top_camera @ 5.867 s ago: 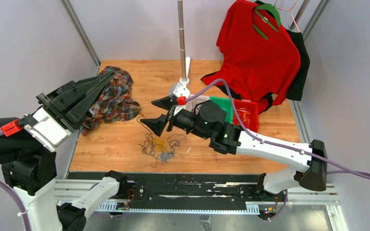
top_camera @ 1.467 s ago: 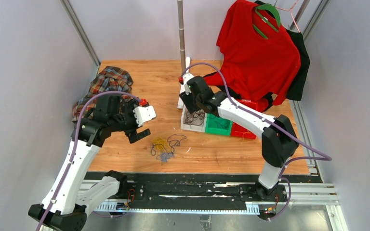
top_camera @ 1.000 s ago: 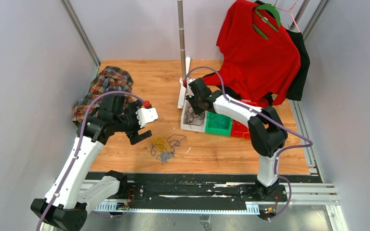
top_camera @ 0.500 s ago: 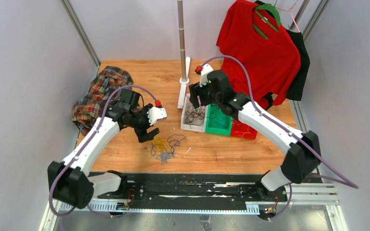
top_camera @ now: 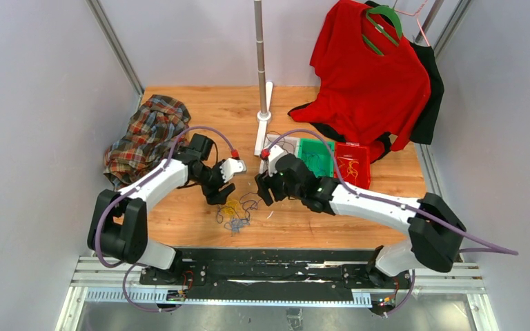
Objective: Untangle the cables
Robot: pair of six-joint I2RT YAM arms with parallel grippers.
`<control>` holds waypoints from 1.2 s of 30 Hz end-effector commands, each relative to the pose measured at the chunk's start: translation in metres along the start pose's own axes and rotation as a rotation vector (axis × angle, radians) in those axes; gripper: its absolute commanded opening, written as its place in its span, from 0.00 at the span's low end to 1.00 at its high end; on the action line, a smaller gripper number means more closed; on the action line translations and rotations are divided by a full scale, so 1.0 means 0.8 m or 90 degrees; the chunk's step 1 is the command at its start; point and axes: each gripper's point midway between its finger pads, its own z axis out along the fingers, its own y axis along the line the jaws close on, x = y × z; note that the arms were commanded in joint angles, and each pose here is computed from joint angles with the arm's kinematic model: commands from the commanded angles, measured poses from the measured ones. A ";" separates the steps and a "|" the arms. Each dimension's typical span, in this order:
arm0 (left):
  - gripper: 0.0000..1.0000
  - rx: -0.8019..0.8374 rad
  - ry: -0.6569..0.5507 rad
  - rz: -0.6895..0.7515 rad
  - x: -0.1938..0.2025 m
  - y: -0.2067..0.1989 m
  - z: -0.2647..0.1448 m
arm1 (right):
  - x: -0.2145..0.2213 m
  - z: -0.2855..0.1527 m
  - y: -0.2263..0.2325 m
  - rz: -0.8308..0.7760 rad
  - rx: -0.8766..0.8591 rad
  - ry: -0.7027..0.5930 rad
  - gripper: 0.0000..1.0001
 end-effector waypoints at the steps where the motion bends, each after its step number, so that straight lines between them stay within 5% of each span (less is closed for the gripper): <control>1: 0.64 -0.009 -0.035 0.014 -0.016 0.013 0.011 | 0.003 0.027 0.015 0.048 -0.003 -0.017 0.66; 12: 0.38 0.001 -0.025 0.028 0.003 -0.002 0.015 | 0.064 0.066 0.022 0.137 0.030 0.076 0.64; 17: 0.37 -0.006 -0.027 0.028 0.004 -0.001 0.015 | 0.077 0.073 0.031 0.178 0.016 0.086 0.59; 28: 0.29 -0.021 -0.025 0.038 0.009 -0.005 0.008 | 0.078 0.086 0.046 0.241 -0.004 0.096 0.39; 36: 0.11 -0.048 -0.003 0.061 0.017 -0.002 -0.002 | 0.076 0.069 0.033 0.226 0.025 0.092 0.17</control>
